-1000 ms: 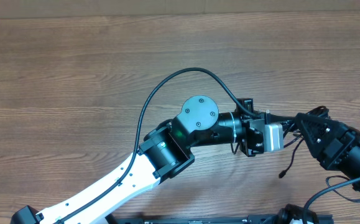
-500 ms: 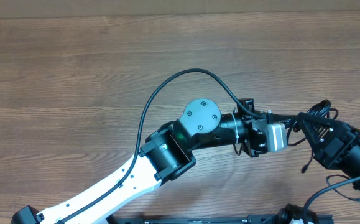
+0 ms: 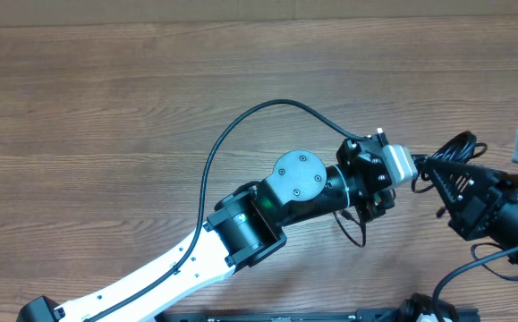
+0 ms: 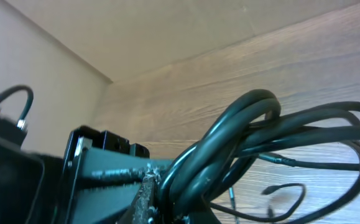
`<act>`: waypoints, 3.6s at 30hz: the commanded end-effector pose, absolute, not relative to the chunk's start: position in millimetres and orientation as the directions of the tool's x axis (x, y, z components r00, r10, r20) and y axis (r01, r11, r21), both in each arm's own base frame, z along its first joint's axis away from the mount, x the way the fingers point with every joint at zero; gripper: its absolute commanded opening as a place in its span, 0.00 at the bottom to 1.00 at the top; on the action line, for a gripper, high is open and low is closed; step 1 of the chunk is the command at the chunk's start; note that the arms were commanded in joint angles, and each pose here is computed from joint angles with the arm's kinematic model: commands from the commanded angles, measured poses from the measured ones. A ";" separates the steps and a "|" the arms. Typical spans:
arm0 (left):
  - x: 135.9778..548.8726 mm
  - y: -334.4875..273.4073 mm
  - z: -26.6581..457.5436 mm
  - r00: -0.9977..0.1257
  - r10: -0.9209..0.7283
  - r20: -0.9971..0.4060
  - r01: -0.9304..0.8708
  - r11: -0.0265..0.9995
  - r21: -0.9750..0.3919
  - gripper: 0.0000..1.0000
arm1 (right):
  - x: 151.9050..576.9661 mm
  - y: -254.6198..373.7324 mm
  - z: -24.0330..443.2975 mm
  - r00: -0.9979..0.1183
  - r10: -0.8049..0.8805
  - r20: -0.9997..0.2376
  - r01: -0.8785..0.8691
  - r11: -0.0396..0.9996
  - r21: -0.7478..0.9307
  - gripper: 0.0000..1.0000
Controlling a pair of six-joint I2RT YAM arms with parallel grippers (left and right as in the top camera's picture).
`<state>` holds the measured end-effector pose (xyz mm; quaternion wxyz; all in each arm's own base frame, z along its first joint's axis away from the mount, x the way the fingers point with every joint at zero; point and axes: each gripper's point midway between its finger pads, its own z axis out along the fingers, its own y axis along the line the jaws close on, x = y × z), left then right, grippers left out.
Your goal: Untangle cables
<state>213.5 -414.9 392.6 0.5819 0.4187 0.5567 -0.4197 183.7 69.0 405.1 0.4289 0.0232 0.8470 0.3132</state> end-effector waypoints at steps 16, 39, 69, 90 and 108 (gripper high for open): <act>288.4 -365.7 417.3 -0.129 -0.219 -0.967 0.784 0.574 -0.235 0.04 | 153.0 79.9 392.4 -0.607 0.065 -0.792 -0.388 0.845 0.366 0.10; 191.7 -407.5 422.8 0.243 -0.087 -0.966 0.964 0.129 0.231 0.04 | 166.6 88.8 427.8 -0.547 0.198 -0.813 -0.418 0.777 0.470 0.63; 193.1 -409.4 436.3 0.146 -0.147 -0.978 0.977 0.178 0.119 0.04 | 164.1 89.5 423.9 -0.563 0.198 -0.802 -0.411 0.775 0.480 0.04; 206.0 -398.1 470.2 -0.049 -0.328 -0.943 0.970 0.211 -0.124 0.04 | 144.9 95.3 399.7 -0.604 0.073 -0.794 -0.458 0.783 0.421 0.04; 203.9 -405.0 447.4 0.034 -0.214 -0.976 0.975 0.223 -0.015 0.04 | 155.5 87.6 405.7 -0.613 0.166 -0.772 -0.377 0.798 0.471 0.58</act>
